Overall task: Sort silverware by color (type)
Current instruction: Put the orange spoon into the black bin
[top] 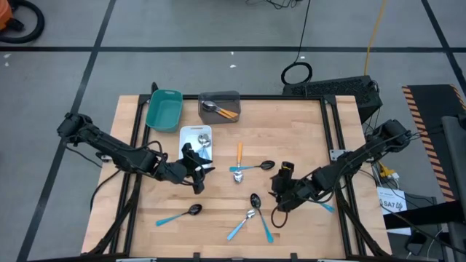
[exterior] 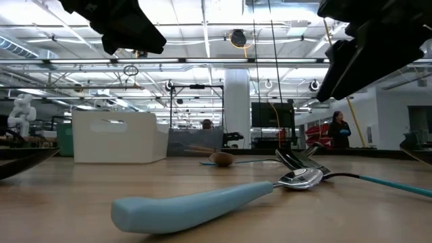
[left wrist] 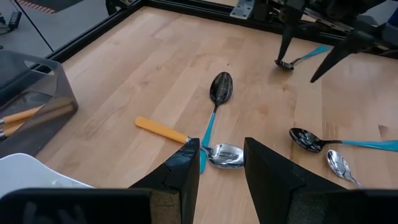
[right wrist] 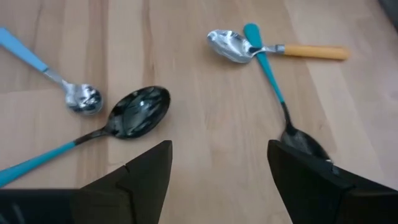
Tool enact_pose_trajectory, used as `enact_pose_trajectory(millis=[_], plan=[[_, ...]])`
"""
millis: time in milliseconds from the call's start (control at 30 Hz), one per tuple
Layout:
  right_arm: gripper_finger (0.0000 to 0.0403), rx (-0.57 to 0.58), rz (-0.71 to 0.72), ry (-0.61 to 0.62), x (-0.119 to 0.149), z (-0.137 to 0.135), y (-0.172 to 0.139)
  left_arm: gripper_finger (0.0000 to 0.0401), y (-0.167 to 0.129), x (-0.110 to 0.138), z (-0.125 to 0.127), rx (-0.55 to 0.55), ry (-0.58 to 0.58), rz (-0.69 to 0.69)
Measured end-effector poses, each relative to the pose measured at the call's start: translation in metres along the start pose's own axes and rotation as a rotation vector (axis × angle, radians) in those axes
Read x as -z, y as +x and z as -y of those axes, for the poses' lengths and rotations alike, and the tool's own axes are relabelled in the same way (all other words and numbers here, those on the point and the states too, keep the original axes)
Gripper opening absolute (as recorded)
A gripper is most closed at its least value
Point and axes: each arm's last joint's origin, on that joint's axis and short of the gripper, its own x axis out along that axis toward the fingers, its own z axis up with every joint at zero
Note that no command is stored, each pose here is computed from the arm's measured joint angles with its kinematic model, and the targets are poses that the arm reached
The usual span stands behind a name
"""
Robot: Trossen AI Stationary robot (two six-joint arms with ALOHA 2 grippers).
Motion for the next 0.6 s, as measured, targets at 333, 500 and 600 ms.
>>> enact_pose_trajectory(millis=[333,500,600], plan=[[0.0258,-0.038,-0.015,0.004,0.0001,-0.0014,-0.0001,0.0125,0.0000,0.0000,0.0000,0.000,0.003,0.000],[0.0258,-0.123,-0.070,0.009,0.0025,-0.0042,-0.0007,0.0125,0.0000,0.0002,-0.0001,-0.001,0.003,-0.001],[0.0258,-0.140,-0.128,0.022,0.0081,-0.0054,-0.0024,0.0125,0.0000,0.0002,-0.0001,-0.001,0.003,-0.001]])
